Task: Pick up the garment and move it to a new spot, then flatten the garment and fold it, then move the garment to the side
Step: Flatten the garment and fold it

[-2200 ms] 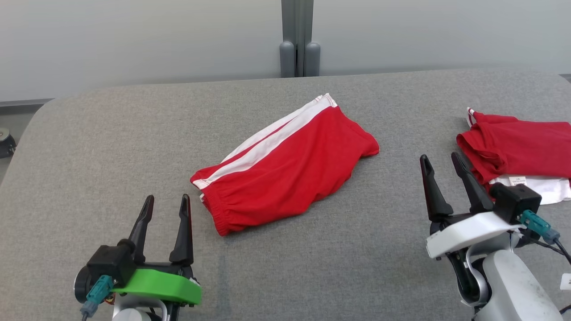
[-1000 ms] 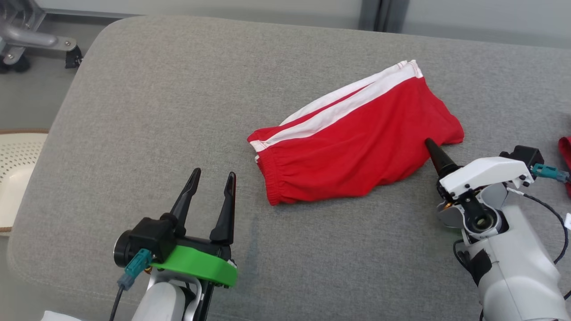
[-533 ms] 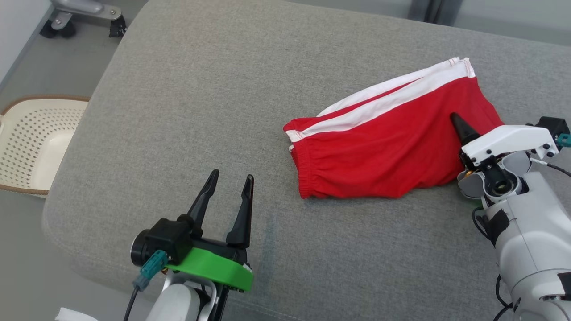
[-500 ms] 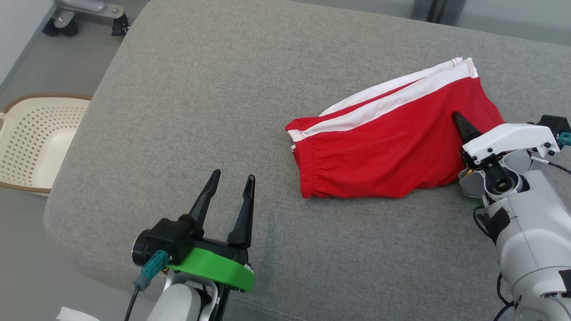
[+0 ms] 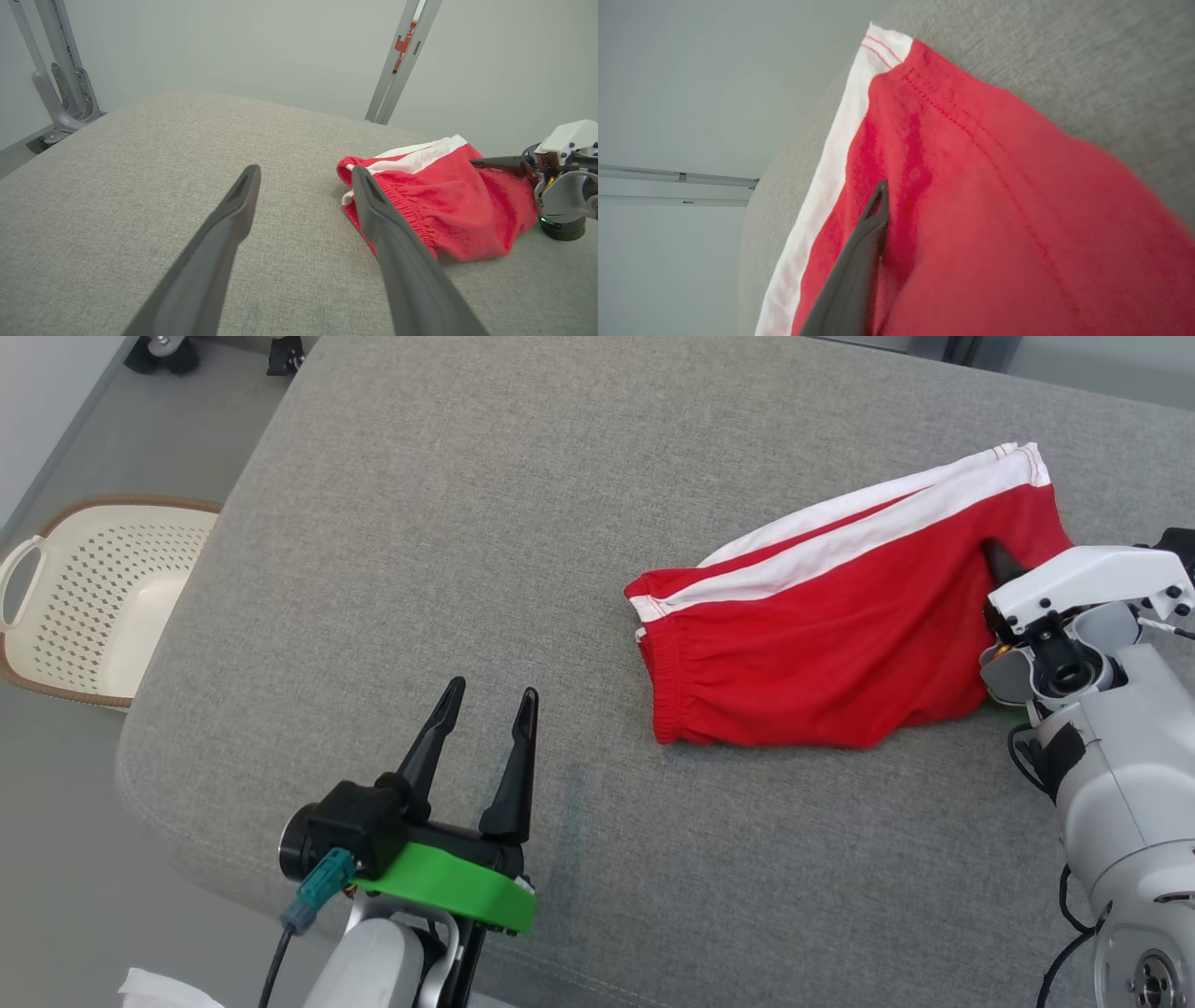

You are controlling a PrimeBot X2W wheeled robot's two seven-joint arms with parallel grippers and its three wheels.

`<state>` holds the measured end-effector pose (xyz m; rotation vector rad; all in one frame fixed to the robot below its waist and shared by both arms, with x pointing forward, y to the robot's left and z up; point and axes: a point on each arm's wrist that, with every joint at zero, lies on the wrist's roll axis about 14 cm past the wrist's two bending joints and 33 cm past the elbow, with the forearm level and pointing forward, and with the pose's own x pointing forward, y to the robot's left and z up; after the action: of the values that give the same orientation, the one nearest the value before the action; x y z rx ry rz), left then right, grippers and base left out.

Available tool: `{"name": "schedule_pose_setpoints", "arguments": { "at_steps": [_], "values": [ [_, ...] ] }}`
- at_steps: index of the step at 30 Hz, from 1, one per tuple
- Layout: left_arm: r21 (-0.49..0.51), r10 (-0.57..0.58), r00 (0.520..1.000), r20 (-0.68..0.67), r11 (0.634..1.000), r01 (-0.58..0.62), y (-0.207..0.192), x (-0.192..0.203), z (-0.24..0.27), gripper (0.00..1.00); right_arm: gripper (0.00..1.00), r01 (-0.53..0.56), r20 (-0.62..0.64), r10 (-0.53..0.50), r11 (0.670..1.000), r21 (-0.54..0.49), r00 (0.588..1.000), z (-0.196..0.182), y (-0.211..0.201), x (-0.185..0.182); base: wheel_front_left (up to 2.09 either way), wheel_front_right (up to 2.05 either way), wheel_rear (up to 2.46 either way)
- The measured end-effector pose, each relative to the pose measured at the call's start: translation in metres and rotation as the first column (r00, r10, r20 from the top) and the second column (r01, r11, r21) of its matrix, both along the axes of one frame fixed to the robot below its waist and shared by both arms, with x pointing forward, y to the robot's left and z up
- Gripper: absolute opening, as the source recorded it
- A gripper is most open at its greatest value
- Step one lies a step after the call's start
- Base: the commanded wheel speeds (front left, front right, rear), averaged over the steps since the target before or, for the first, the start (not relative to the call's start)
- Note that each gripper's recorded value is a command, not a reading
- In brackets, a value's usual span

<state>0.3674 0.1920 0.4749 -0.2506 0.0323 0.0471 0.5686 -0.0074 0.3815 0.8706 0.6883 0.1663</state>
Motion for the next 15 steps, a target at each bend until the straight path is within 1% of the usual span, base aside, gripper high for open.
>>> {"name": "schedule_pose_setpoints", "arguments": {
  "at_steps": [3,9,12,15],
  "values": [
    [-0.001,-0.002,1.000,0.000,1.000,0.002,-0.001,0.001,0.000,1.00,0.00,0.008,0.012,-0.008,1.000,-0.001,1.000,0.003,-0.001,-0.001,0.00,0.00,0.00],
    [0.003,-0.020,1.000,0.011,1.000,0.020,-0.006,0.002,0.003,1.00,0.00,0.063,0.059,-0.063,0.998,-0.001,0.996,0.012,-0.013,-0.003,0.00,0.00,0.00],
    [0.008,-0.031,0.999,0.023,0.999,0.031,-0.008,0.003,0.006,1.00,0.00,0.107,0.090,-0.107,0.994,0.007,0.990,0.019,-0.024,-0.006,0.00,0.00,0.00],
    [0.013,-0.038,0.999,0.032,0.999,0.037,-0.010,0.002,0.008,1.00,0.00,0.141,0.123,-0.139,0.990,-0.008,0.983,0.022,-0.038,-0.013,0.00,0.00,0.00]
  ]
}}
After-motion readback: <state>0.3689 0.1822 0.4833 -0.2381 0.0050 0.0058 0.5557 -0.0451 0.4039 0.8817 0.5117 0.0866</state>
